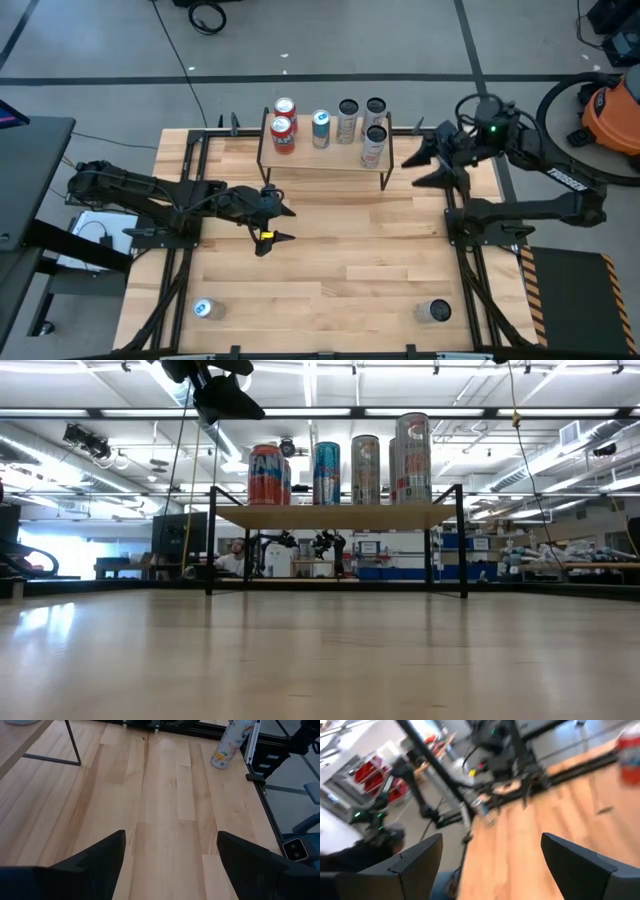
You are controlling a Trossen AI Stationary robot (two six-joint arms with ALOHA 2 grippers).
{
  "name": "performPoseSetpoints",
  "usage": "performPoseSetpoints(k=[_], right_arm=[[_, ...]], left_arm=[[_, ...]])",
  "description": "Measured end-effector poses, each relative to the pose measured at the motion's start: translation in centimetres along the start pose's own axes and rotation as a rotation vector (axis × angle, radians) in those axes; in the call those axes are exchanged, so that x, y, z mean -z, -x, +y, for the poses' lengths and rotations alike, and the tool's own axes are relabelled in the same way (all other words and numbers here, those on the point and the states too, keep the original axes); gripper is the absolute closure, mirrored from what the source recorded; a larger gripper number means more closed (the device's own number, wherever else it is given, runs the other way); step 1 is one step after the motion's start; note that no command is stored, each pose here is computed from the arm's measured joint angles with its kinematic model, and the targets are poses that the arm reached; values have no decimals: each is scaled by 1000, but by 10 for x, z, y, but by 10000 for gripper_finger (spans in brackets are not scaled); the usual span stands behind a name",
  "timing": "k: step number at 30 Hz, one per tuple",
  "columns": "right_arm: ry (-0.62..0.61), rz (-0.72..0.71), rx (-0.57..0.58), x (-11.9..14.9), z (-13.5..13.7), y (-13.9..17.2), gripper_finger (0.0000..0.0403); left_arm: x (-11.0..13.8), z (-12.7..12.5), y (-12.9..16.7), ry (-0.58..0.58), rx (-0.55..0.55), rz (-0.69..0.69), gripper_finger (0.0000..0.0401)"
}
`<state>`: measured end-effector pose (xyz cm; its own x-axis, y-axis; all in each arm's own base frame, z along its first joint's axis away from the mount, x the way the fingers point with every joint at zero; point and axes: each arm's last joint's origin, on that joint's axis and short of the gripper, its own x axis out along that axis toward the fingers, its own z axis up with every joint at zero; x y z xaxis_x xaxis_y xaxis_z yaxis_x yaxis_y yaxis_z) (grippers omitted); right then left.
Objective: Place canned beverage on shelf
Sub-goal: Put the white yellow soda can on the shelf aligned with the other white yellow soda can
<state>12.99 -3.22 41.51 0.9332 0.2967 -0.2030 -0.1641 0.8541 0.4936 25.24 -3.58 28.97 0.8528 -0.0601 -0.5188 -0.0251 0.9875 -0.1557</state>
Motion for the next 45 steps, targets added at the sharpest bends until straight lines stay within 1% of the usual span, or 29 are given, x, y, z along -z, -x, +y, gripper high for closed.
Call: performPoseSetpoints(k=[2, 6, 8, 16, 23, 28, 33, 38, 42, 45], right_arm=[[-47, 46, 8, 6, 3, -3, 56], [-135, 131, 76, 18, 7, -9, 57], [-165, 158, 91, 22, 12, -13, 57], [-279, 236, 73, 36, 34, -29, 57], [-385, 353, 86, 53, 54, -55, 57], [-476, 453, 131, 70, 66, -78, 57], [-596, 583, 238, 93, 74, -100, 57], [-687, 672, 356, 111, 77, -113, 57], [-699, 671, 427, 116, 75, -115, 57], [-706, 630, 540, 118, 69, -111, 57]], left_arm=[[0, 0, 0, -1, 0, 0, 86], [0, 0, 0, -9, 0, 1, 85], [0, 0, 0, -11, 0, 1, 85], [1, 0, 0, -12, -3, 15, 85], [1, 0, 0, -12, -3, 15, 86], [2, 0, 0, -12, -4, 16, 85], [2, 0, 0, -16, -3, 16, 85], [2, 0, 0, -78, -3, 16, 85], [2, 0, 0, -103, -3, 16, 85], [2, 0, 0, -113, -3, 16, 85]])
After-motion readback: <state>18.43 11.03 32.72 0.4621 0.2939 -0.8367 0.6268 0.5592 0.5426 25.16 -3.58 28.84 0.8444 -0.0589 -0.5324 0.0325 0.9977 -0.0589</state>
